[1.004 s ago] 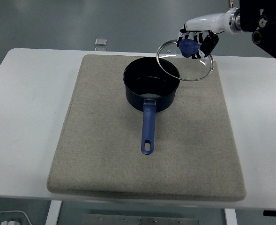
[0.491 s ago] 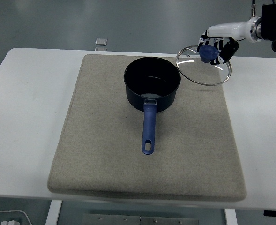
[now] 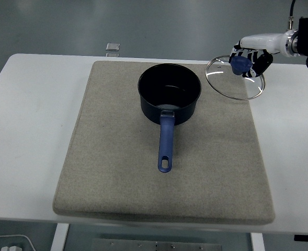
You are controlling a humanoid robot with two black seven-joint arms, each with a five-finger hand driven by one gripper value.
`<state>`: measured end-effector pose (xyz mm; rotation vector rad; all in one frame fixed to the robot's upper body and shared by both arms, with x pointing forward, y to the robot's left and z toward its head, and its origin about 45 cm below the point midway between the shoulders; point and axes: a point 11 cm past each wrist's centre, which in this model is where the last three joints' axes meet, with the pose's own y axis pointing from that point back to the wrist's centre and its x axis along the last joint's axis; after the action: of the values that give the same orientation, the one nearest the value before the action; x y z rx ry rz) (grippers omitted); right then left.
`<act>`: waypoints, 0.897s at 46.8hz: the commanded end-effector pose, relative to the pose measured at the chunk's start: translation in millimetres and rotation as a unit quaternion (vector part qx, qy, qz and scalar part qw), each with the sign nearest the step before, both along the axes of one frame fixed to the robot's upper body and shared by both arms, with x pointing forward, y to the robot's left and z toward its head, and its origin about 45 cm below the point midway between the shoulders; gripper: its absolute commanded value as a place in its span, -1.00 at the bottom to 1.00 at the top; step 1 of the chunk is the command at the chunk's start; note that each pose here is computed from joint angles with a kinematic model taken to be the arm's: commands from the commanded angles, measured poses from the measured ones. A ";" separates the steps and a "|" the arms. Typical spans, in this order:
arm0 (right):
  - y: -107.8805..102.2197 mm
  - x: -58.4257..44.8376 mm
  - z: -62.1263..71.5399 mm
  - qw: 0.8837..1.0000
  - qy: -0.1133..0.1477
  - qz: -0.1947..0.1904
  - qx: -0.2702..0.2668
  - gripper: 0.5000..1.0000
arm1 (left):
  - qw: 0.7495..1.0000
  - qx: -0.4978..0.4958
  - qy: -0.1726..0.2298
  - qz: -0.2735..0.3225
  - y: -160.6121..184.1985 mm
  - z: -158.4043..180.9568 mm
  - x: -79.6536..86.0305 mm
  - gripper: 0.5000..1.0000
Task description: Lift the pot lid and place it to the right of the pot.
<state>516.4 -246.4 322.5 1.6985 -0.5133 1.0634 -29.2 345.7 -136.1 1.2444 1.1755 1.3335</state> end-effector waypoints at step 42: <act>18.0 -10.8 -51.4 1.000 0.017 0.010 0.010 0.09 | 1.000 0.000 0.000 0.000 0.0 0.0 0.6 1.00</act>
<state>505.7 -229.9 271.0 1.7353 -0.4885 1.0437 -28.6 345.7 -136.1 1.2434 1.1749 1.3334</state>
